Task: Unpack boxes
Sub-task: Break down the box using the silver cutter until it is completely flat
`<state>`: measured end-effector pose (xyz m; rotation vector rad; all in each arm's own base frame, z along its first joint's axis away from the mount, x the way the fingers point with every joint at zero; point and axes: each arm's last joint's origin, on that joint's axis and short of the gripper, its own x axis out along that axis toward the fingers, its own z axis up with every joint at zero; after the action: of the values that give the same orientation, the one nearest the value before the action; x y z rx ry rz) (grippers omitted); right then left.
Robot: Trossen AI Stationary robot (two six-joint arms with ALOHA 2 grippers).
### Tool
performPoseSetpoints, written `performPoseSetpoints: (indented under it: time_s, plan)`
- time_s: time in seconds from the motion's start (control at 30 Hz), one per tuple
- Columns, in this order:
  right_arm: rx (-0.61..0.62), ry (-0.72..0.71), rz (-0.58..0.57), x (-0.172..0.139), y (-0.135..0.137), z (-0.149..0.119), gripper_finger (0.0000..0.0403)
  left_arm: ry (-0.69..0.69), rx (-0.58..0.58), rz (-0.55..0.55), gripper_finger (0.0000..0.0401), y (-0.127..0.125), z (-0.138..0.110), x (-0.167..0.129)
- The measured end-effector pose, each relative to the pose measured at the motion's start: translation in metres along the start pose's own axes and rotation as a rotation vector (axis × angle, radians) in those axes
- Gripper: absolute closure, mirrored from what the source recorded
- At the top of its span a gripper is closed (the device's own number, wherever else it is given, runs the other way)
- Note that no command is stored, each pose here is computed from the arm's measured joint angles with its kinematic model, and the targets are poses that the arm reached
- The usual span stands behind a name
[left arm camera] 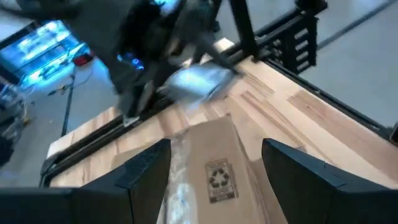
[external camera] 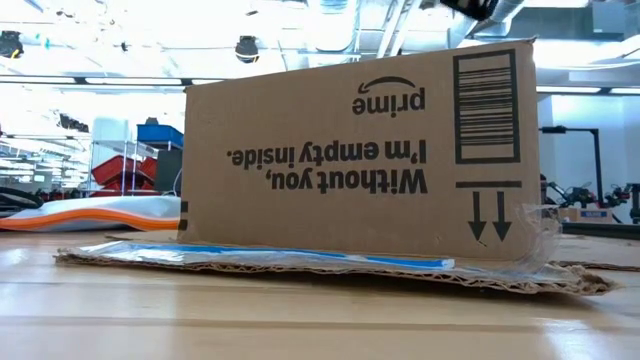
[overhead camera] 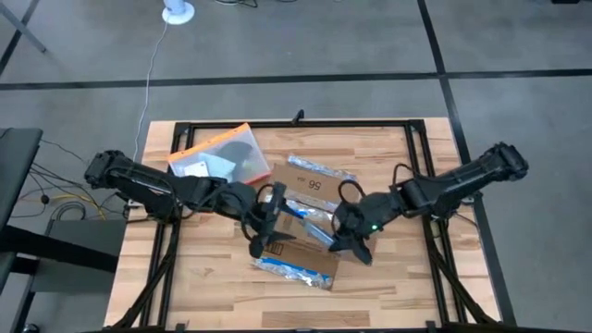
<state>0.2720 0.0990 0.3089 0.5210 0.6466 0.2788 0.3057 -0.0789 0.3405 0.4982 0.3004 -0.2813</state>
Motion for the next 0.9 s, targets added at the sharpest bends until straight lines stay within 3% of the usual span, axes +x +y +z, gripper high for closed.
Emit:
performPoseSetpoints:
  time_s: [0.3, 0.77, 0.9]
  plan:
    - [0.01, -0.007, 0.018, 0.012, -0.003, 0.002, 0.0346, -0.034, 0.049, 0.075, 0.0164, 0.005, 0.005, 0.0]
    - [0.039, 0.025, 0.114, 0.031, -0.019, 0.01, 0.0346, -0.083, 0.028, -0.106, 0.0164, -0.013, 0.007, 0.006]
    - [0.043, 0.039, 0.133, 0.031, -0.02, 0.011, 0.0346, -0.091, 0.049, -0.106, 0.0164, -0.016, 0.007, 0.011]
